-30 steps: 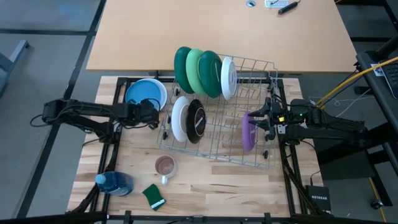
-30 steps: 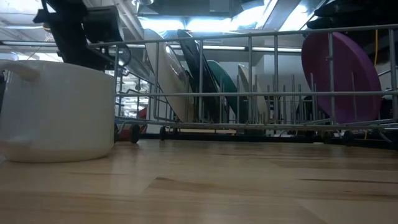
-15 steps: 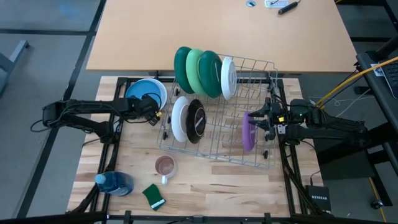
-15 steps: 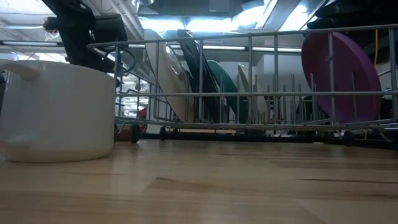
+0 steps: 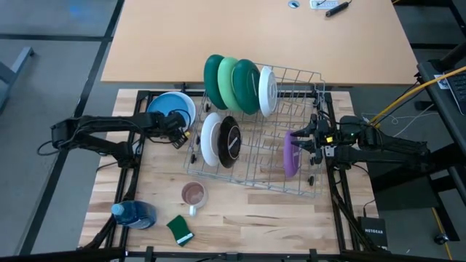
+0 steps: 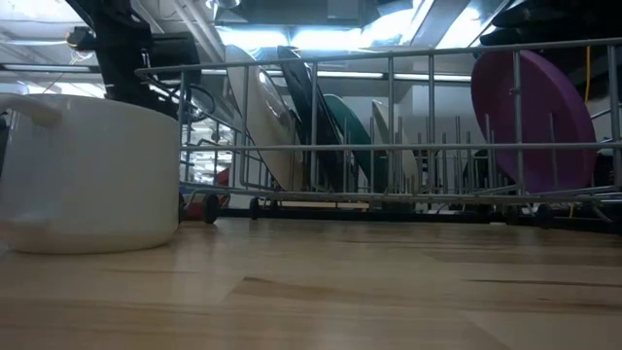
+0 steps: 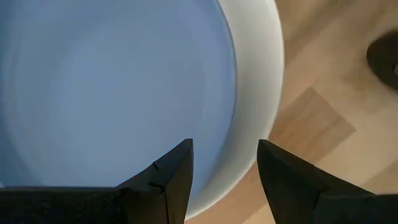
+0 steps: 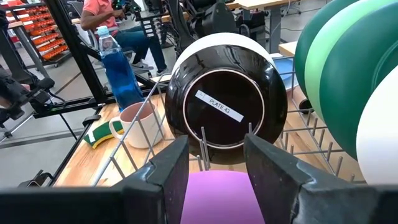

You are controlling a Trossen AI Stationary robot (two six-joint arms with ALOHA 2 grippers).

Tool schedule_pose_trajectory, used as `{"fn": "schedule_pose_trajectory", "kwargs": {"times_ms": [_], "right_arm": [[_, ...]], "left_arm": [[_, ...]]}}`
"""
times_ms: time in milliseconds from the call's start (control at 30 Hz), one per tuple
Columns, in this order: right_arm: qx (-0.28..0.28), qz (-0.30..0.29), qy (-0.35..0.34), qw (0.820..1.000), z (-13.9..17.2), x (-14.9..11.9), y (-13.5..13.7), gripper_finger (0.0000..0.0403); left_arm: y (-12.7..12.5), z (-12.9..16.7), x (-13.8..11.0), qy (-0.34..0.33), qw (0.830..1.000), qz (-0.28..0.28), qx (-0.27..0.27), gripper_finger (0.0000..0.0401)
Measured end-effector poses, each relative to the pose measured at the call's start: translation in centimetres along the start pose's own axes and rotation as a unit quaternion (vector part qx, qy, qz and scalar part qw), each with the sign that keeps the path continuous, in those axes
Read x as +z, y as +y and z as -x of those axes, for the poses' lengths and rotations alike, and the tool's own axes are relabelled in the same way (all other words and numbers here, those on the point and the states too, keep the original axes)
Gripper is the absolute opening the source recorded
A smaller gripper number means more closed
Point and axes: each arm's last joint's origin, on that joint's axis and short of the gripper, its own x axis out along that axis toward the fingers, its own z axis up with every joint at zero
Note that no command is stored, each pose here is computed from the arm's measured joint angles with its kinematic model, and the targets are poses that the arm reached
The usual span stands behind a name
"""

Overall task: Sort dishes
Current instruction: Put the light blue plate into the dishwasher rack

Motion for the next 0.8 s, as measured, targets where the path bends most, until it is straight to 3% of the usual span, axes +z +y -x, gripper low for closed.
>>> {"fn": "schedule_pose_trajectory", "kwargs": {"times_ms": [233,533,667,800], "right_arm": [[0.000,0.000,0.000,1.000,0.0,0.0,0.0,0.0160],[0.000,0.000,0.000,1.000,0.0,0.0,0.0,0.0160],[0.000,0.000,0.000,1.000,0.0,0.0,0.0,0.0160],[0.000,0.000,0.000,1.000,0.0,0.0,0.0,0.0160]], "left_arm": [[-0.4,-1.6,0.3,0.017,0.999,-0.011,0.042,0.0166],[-0.3,-3.5,1.1,0.019,0.998,-0.015,0.057,0.0163],[-0.3,-3.9,1.1,0.026,0.998,-0.021,0.059,0.0127],[-0.4,-3.9,1.1,0.025,0.998,-0.022,0.059,0.0064]]}}
